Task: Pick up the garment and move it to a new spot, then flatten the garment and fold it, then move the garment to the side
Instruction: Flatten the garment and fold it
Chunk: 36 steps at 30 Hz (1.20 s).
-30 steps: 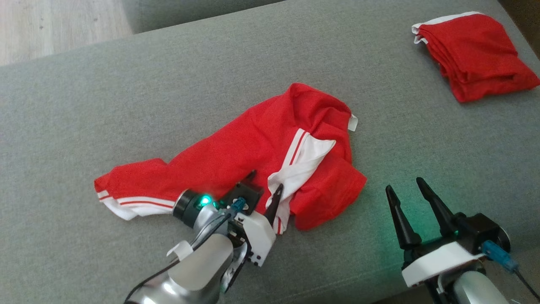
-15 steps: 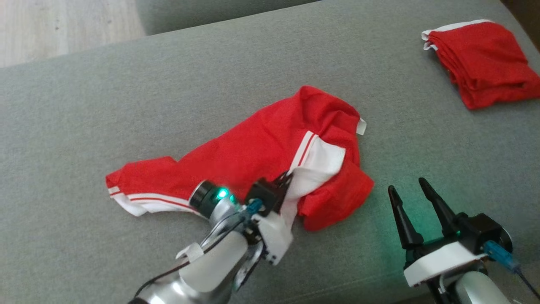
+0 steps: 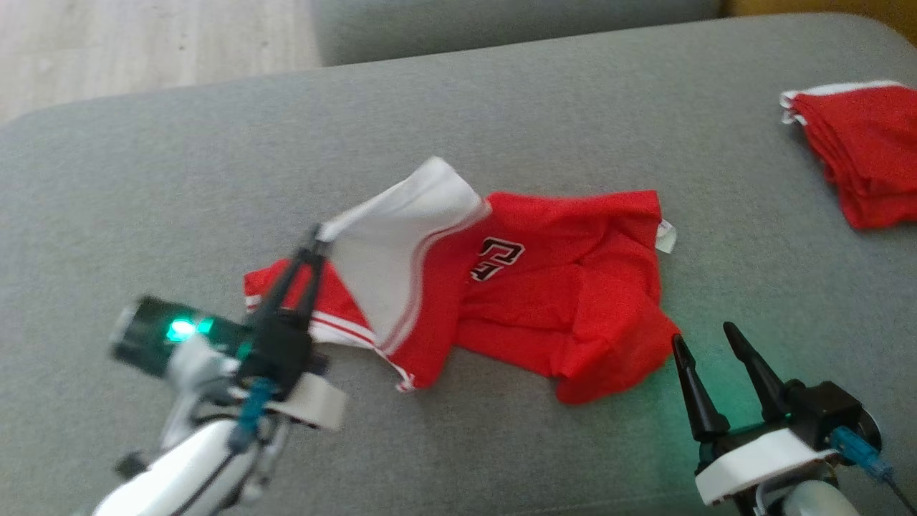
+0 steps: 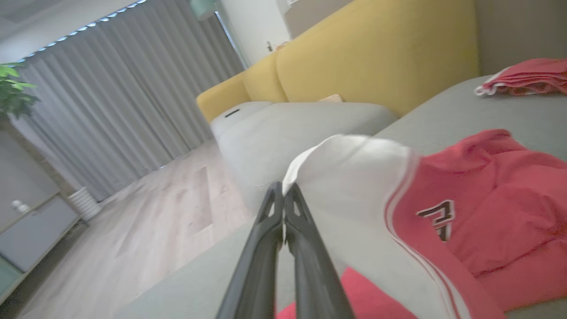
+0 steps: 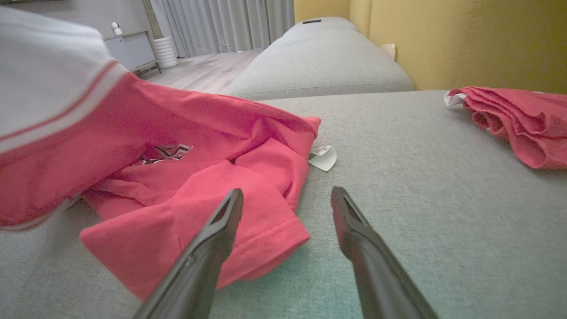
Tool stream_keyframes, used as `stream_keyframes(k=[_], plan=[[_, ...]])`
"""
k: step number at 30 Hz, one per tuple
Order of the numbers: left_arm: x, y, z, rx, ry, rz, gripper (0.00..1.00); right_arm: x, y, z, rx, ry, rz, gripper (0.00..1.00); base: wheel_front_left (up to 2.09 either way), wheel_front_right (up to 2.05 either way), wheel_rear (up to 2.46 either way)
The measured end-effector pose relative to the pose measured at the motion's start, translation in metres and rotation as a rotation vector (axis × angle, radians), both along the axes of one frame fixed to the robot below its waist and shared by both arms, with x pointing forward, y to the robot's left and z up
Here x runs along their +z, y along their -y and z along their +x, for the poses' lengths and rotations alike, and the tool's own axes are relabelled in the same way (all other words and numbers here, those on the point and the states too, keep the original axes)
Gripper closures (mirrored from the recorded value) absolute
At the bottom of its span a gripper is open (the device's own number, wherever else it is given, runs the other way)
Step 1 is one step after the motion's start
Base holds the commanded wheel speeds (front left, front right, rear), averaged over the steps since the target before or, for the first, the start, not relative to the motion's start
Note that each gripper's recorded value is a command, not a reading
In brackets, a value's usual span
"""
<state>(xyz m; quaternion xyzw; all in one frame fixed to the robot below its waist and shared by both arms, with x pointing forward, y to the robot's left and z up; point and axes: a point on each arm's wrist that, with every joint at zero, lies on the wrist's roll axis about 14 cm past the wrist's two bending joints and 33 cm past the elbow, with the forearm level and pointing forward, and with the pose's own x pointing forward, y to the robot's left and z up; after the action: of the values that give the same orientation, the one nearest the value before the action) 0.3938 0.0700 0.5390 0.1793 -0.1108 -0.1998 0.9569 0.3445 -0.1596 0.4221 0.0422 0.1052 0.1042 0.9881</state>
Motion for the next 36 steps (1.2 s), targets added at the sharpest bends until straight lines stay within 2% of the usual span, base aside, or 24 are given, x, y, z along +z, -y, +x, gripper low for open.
stream_keyframes(k=[4, 7, 12, 15, 23, 26, 29, 36], plan=[[0.035, -0.044, -0.007, 0.131, 0.073, 0.01, 1.0, 0.003, -0.01, 0.006, 0.035, 0.012, -0.003, 0.0, 0.0, 0.0, 0.0], [0.042, -0.077, -0.019, 0.236, 0.075, 0.02, 1.0, 0.003, -0.014, 0.01, 0.05, 0.016, -0.003, 0.0, 0.0, 0.0, 0.0], [0.026, -0.123, -0.037, 0.388, 0.003, 0.039, 1.0, 0.0, -0.023, 0.016, 0.09, 0.008, -0.009, 0.0, 0.0, 0.0, 0.0], [0.018, -0.138, -0.041, 0.433, -0.025, 0.044, 1.0, -0.002, -0.025, 0.019, 0.112, 0.004, -0.02, 0.0, 0.0, 0.0, 0.0], [-0.033, -0.199, -0.061, 0.638, -0.185, 0.059, 1.0, -0.011, -0.032, 0.03, 0.22, -0.012, -0.075, 0.0, 0.0, 0.0, 0.0], [-0.047, -0.215, -0.065, 0.687, -0.223, 0.054, 1.0, -0.006, -0.039, 0.044, 0.274, 0.007, -0.08, 0.0, 0.0, 0.0, 0.0], [-0.053, -0.22, -0.065, 0.709, -0.234, 0.046, 1.0, -0.007, -0.057, 0.048, 0.348, -0.014, -0.027, 0.0, 0.0, 0.0, 0.0], [-0.063, -0.218, -0.063, 0.703, -0.256, 0.04, 1.0, -0.021, -0.101, 0.03, 0.521, -0.189, 0.117, 0.0, 0.0, 0.0, 0.0]])
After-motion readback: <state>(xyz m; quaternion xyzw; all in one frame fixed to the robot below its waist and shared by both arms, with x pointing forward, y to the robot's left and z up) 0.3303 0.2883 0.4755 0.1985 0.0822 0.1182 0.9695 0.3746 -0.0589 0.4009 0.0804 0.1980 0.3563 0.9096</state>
